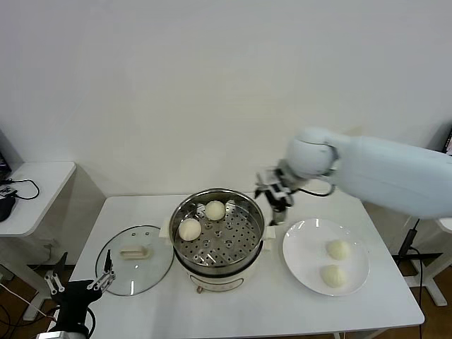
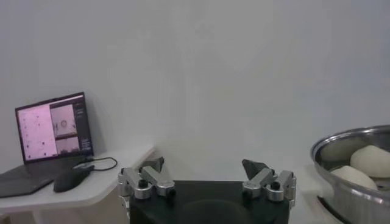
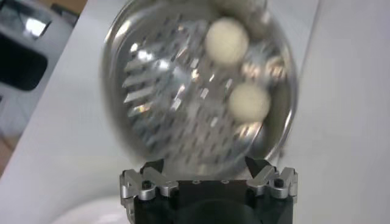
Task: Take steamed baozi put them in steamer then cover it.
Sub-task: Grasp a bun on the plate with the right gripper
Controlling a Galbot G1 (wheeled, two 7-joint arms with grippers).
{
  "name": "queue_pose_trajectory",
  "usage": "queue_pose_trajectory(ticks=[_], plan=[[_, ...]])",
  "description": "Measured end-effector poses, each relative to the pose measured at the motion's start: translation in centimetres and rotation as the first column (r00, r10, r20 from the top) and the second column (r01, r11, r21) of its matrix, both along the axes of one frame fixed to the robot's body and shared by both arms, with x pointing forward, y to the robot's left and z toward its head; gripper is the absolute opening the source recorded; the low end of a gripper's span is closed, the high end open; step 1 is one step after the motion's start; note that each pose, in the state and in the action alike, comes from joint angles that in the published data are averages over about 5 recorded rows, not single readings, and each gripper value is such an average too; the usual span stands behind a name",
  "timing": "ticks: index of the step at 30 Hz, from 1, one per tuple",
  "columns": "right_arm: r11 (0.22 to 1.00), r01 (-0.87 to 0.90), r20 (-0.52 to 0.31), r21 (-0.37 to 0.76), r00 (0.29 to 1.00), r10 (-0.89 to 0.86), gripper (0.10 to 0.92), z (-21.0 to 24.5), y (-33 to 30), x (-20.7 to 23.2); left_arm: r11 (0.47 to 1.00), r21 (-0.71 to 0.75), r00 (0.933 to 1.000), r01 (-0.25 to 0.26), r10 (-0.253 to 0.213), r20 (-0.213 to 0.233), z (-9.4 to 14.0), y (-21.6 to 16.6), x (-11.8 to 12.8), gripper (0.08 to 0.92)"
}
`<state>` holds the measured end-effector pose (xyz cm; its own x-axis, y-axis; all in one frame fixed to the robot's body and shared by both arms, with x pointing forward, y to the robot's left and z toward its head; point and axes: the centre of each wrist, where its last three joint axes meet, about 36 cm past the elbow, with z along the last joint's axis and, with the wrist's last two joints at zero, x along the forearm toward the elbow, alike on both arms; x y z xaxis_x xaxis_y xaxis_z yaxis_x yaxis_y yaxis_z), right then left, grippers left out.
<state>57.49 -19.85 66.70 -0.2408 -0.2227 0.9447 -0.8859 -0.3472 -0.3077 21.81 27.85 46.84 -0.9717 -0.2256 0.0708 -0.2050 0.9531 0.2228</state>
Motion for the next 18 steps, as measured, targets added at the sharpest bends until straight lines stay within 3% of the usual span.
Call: queue_pose_trajectory(ticks=[8,18], plan=[[0.998,0.053,-0.019,-0.039,0.998,-0.054,0.823,-3.8,-7.4,-2.4,1.000,-0.002,0.9999,0.005,-0.005,-0.014,-0.4,-0.2,-0.1,0.823],[0.992,0.084,-0.057,-0.091,0.994,-0.090,0.823,-10.2,-12.2,-4.4,1.000,0.011,0.9997,-0.004,0.004,-0.026,-0.6,0.3,-0.3,0.823]])
